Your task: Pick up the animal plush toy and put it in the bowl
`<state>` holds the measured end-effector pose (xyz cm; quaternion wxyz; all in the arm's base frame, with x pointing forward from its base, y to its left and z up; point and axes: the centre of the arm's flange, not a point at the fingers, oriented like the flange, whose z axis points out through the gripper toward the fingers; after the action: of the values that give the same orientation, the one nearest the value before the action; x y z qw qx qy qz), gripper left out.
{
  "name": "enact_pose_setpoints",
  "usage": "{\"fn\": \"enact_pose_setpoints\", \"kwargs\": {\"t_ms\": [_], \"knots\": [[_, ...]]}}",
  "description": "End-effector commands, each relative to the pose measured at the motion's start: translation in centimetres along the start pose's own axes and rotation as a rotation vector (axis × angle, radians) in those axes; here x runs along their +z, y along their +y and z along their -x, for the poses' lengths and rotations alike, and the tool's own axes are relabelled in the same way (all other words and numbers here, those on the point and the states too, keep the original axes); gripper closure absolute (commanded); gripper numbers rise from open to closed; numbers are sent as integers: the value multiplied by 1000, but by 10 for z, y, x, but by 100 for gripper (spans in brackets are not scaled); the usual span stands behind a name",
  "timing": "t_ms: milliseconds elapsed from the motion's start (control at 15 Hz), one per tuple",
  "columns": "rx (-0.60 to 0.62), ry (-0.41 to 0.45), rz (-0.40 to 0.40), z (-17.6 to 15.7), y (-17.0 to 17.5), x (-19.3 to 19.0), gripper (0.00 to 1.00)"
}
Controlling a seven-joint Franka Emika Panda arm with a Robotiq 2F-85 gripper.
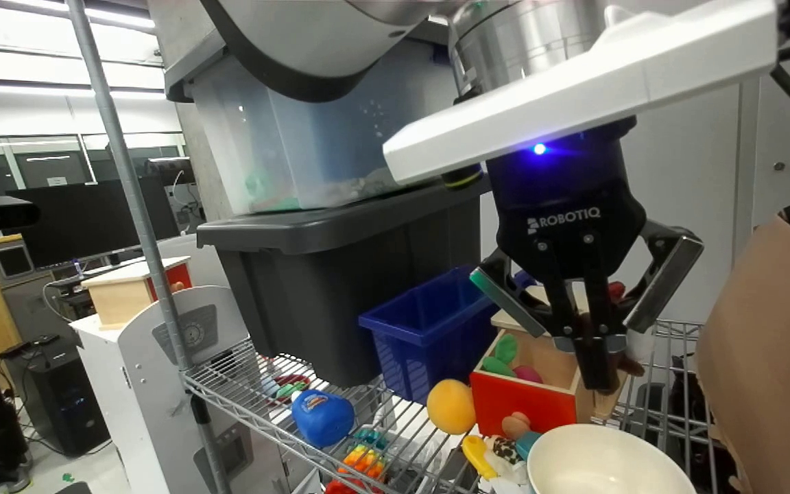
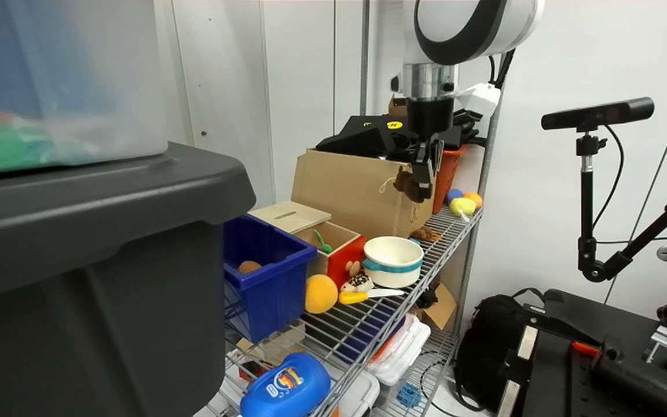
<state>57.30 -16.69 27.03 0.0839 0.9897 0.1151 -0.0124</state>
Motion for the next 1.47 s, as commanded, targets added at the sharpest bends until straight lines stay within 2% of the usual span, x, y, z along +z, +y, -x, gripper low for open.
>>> {"fn": "enact_pose_setpoints", "kwargs": {"t_ms": [0, 733, 800, 867, 1400], "knots": [[-19, 14, -10, -11, 14, 1, 99], [-58, 34, 3, -35, 15, -3, 99], [-62, 34, 3, -37, 14, -3, 88], [-64, 34, 2, -39, 14, -3, 69], [-71, 35, 2, -41, 11, -5, 13]]}}
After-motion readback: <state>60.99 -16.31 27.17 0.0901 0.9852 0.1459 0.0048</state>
